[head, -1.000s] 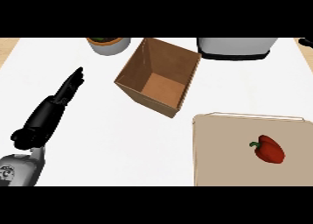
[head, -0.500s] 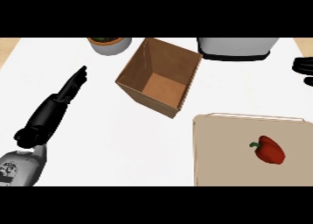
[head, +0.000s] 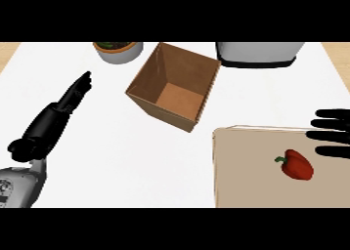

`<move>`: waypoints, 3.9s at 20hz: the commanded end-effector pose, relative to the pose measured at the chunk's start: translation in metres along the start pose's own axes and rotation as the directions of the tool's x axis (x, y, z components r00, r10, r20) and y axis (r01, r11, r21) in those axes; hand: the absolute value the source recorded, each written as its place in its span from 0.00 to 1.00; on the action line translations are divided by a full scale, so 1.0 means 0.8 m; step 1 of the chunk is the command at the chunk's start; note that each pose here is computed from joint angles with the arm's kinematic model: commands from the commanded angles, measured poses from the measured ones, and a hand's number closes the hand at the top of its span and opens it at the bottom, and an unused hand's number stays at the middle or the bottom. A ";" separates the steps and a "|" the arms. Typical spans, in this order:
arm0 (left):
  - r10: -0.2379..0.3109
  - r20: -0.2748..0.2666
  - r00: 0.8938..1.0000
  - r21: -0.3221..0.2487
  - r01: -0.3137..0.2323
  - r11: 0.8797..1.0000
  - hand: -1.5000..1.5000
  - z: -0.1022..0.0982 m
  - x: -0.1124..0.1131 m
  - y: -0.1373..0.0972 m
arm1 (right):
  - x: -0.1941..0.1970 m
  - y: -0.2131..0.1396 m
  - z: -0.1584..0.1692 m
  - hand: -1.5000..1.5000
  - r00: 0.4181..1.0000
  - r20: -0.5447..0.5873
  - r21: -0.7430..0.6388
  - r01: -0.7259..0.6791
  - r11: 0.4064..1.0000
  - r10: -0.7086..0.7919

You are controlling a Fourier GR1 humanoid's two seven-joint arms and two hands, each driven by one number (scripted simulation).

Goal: Pick the bell pepper from the tray and place it in the cardboard box

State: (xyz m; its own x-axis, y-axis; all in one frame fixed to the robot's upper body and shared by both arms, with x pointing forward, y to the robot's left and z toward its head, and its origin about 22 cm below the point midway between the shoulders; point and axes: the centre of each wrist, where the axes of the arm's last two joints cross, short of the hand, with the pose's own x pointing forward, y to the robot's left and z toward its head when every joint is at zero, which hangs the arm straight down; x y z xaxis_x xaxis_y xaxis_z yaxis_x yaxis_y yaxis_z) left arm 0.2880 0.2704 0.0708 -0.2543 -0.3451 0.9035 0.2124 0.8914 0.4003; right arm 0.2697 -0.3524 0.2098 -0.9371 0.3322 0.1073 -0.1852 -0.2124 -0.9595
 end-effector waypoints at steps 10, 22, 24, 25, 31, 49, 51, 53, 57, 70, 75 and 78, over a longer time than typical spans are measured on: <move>0.014 0.010 1.000 0.009 -0.014 1.000 0.50 -0.001 -0.012 -0.001 | 0.043 0.064 -0.010 0.00 1.000 -0.009 0.193 -0.026 0.981 0.029; 0.006 0.001 1.000 0.006 -0.006 1.000 0.50 -0.010 0.013 0.017 | 0.031 0.107 -0.038 0.00 0.992 -0.073 0.156 -0.090 0.984 0.103; 0.026 -0.023 0.999 0.003 -0.026 1.000 0.50 0.000 0.000 -0.007 | 0.047 0.098 -0.025 0.00 0.991 -0.065 0.158 -0.108 0.982 0.120; 0.005 -0.012 1.000 -0.004 -0.005 1.000 0.50 -0.017 0.017 -0.008 | 0.023 0.108 -0.018 0.00 0.990 -0.072 0.171 -0.107 0.979 0.121; -0.002 -0.003 1.000 -0.008 0.002 1.000 0.50 0.005 -0.015 -0.013 | 0.010 0.136 -0.058 0.00 0.983 -0.109 0.180 -0.129 0.975 0.150; 0.001 0.005 1.000 -0.004 -0.001 1.000 0.50 0.001 0.006 -0.002 | -0.013 0.191 -0.065 0.00 0.973 -0.142 0.224 -0.146 0.964 0.180; -0.004 0.004 1.000 -0.007 0.004 1.000 0.50 -0.011 0.012 0.003 | -0.008 0.206 -0.104 0.00 0.968 -0.160 0.218 -0.154 0.964 0.191; 0.000 0.009 1.000 -0.003 0.000 1.000 0.50 0.018 -0.001 0.004 | -0.025 0.188 -0.074 0.00 0.974 -0.158 0.251 -0.118 0.961 0.161; 0.009 -0.003 1.000 -0.011 -0.009 1.000 0.50 0.005 -0.001 0.004 | -0.045 0.201 -0.080 0.00 0.980 -0.145 0.254 -0.099 0.962 0.139; 0.021 -0.009 1.000 0.007 -0.021 1.000 0.50 0.003 -0.019 0.002 | -0.025 0.216 -0.102 1.00 0.972 0.063 0.041 -0.228 0.973 0.225; 0.007 0.000 1.000 -0.014 -0.007 1.000 0.50 -0.010 -0.004 -0.009 | 0.050 0.197 -0.278 1.00 0.998 -0.017 -0.117 -0.055 0.992 0.054; -0.003 0.019 1.000 -0.037 0.004 0.999 0.50 -0.010 -0.001 -0.009 | 0.079 0.198 -0.330 1.00 0.992 -0.072 -0.193 0.090 0.977 -0.106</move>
State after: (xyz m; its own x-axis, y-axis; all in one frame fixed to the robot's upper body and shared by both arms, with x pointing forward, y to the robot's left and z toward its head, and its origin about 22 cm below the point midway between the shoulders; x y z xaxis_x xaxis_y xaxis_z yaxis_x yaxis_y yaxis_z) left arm 0.2914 0.2639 0.0663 -0.2611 -0.3392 0.9037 0.2338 0.8861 0.4001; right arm 0.2770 -0.2084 0.0110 -0.9280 0.3725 -0.0095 -0.0699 -0.1991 -0.9775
